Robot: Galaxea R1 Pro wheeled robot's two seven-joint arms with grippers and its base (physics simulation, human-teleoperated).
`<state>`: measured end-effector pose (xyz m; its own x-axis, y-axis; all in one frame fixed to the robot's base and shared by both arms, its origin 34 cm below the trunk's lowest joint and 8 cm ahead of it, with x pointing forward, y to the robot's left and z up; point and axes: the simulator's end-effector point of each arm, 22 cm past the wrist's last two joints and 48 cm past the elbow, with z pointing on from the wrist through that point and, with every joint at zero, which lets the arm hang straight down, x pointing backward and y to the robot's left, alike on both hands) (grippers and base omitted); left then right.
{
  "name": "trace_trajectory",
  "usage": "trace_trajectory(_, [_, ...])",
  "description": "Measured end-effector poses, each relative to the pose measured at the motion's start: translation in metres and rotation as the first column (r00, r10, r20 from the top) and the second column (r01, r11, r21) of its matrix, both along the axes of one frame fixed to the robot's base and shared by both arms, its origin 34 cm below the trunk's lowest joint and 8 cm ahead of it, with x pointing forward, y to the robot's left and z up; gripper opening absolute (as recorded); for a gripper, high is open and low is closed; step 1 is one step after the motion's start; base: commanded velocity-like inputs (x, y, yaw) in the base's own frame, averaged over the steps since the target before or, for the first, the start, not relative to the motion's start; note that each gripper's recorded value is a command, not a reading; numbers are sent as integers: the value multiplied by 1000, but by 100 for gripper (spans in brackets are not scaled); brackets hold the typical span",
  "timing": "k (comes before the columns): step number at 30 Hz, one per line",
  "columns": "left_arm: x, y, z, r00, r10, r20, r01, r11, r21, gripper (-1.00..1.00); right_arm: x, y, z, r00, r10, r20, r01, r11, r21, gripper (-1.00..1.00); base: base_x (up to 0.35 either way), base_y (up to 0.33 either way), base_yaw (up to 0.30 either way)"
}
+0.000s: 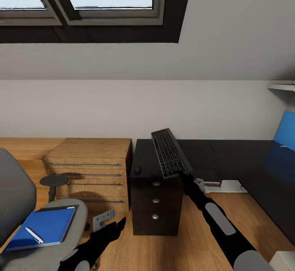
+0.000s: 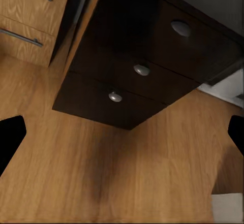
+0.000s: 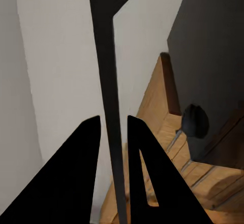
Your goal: In the bedroom, organize the workspace by keeping the computer under the desk, ensuring the monitor is on the desk, placing the keyboard on the desk next to the monitor, placing the mouse on the desk next to the keyboard, moving the folder from the swivel chair onto the desk next to the mouse, stacking the notebook on top of the folder with the pen on top of the notebook, and positioning the swivel chair next to the desk.
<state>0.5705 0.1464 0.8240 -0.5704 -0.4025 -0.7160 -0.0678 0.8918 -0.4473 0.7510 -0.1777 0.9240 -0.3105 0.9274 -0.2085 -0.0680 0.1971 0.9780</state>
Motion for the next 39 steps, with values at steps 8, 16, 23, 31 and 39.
trace_trajectory(8, [0,0,12,1000,0,-1,0,1000,0,100,-20,2,31,1000,-24,14,24,1000,-9,-100,-338,-130,0])
trace_trajectory(16, [2,2,16,1000,13,9,-13,1000,3,100,-27,18,14,1000,-4,-27,3,1000,-13,-100,0,0,0])
trace_trajectory(23, [2,15,13,1000,9,10,-10,999,36,100,-29,20,4,999,3,-42,-5,999,-39,-100,0,0,0])
trace_trajectory(31, [1,17,13,1000,7,10,-8,999,43,100,-29,19,1,999,-2,-46,0,999,-40,-100,0,0,0])
trace_trajectory(39, [1,16,12,1000,4,6,-5,999,44,100,-28,17,2,999,-6,-45,5,999,-38,-100,-293,-106,0])
